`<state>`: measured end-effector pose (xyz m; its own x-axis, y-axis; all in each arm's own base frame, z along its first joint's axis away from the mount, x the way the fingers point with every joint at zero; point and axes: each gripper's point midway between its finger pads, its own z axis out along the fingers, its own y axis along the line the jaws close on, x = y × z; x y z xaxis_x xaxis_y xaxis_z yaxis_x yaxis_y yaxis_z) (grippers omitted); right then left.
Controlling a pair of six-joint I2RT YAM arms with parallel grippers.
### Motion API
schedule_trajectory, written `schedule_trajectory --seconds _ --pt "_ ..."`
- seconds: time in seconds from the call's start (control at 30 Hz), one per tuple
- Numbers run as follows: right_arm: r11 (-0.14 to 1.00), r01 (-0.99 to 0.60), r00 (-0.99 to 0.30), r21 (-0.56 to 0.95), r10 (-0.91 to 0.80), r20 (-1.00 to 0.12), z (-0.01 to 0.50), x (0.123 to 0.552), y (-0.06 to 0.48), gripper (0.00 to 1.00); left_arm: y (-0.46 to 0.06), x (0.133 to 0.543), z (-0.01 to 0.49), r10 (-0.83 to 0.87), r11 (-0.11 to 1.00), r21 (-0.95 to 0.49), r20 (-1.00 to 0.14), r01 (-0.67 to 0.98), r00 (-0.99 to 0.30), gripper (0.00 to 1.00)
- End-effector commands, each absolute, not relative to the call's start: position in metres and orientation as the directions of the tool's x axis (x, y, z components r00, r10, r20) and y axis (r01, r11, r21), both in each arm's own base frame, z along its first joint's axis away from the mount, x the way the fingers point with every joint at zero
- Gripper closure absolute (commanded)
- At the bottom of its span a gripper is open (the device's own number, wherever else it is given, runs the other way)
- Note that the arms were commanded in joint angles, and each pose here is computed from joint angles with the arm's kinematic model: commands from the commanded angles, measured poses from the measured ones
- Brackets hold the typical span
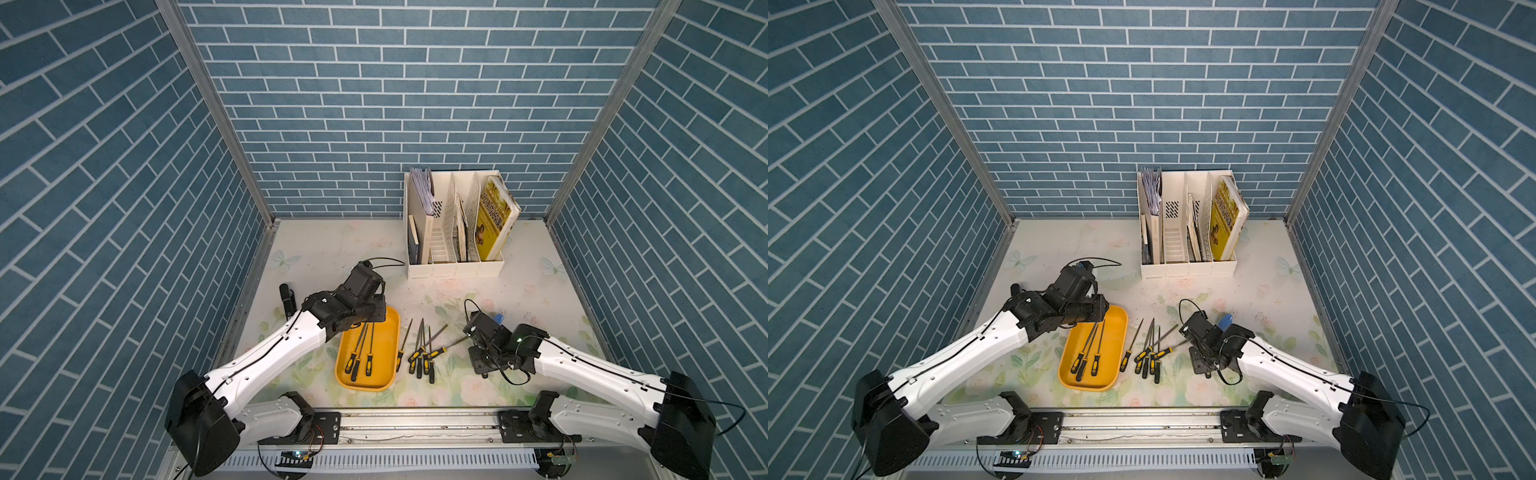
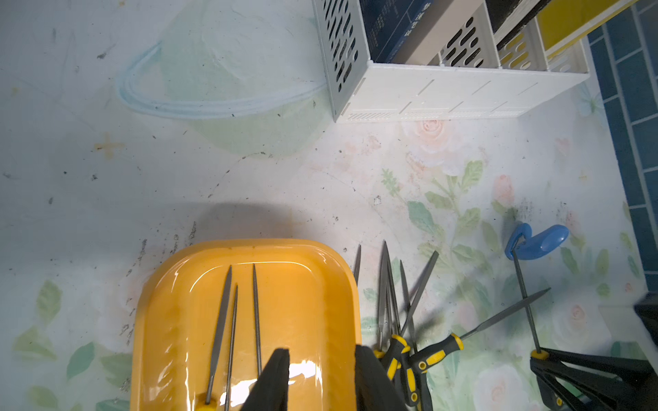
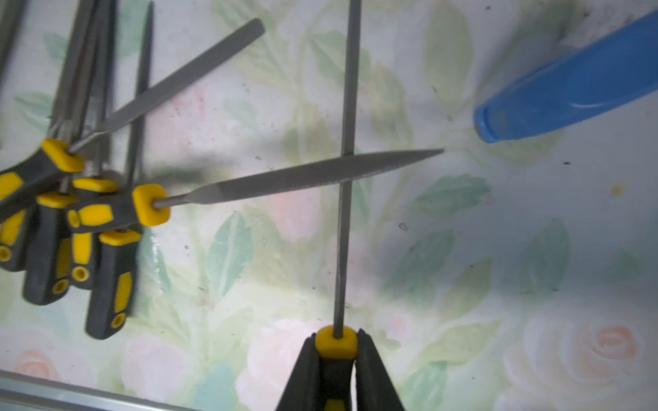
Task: Put the file tool into the storage box
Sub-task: Pick up the file tool from the center of the board, then place the file tool in the storage box.
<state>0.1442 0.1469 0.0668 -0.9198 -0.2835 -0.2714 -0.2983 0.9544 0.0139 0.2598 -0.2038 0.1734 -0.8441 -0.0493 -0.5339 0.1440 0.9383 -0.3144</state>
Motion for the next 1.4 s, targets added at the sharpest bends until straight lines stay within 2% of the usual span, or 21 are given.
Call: schedule_trajectory --seconds 0.0,0.23,0.4,0.5,0.6,0.7,0.77,0.9,1.37 --pt "0.947 -0.316 -0.906 -0.048 -0.317 -0.282 0.079 0.154 0.143 0.90 -0.214 0.262 0.179 -0.063 0.921 -0.358 -0.530 0.155 -0.846 0.65" --pt "0.951 -0.298 -0.852 -0.080 -0.303 -0.427 0.128 0.196 0.165 0.90 -0.223 0.263 0.186 -0.080 0.899 -0.404 -0.527 0.167 -0.846 0.64" --pt "0.944 -0.309 -0.819 -0.116 -0.326 -0.472 0.152 0.217 0.179 0.92 -0.228 0.265 0.192 -0.097 0.886 -0.431 -0.532 0.170 -0.841 0.61" --pt "0.937 -0.348 -0.803 -0.041 -0.321 -0.503 0.162 0.221 0.199 0.93 -0.230 0.267 0.199 -0.118 0.876 -0.452 -0.538 0.168 -0.835 0.60" --pt "0.895 -0.428 -0.789 0.124 -0.303 -0.535 0.168 0.212 0.230 0.93 -0.234 0.268 0.211 -0.157 0.850 -0.499 -0.547 0.170 -0.822 0.56" --pt "0.807 -0.503 -0.783 0.308 -0.275 -0.559 0.172 0.192 0.262 0.96 -0.244 0.266 0.227 -0.200 0.797 -0.573 -0.550 0.191 -0.811 0.53" --pt "0.758 -0.535 -0.776 0.372 -0.268 -0.570 0.174 0.179 0.278 0.96 -0.248 0.264 0.233 -0.224 0.771 -0.605 -0.550 0.199 -0.805 0.52" --pt "0.694 -0.578 -0.770 0.429 -0.290 -0.568 0.170 0.156 0.302 0.97 -0.257 0.259 0.238 -0.244 0.733 -0.646 -0.541 0.212 -0.804 0.48" --pt "0.654 -0.600 -0.770 0.461 -0.315 -0.555 0.170 0.132 0.331 0.98 -0.242 0.260 0.190 -0.225 0.829 -0.548 -0.502 0.106 -0.835 0.49"
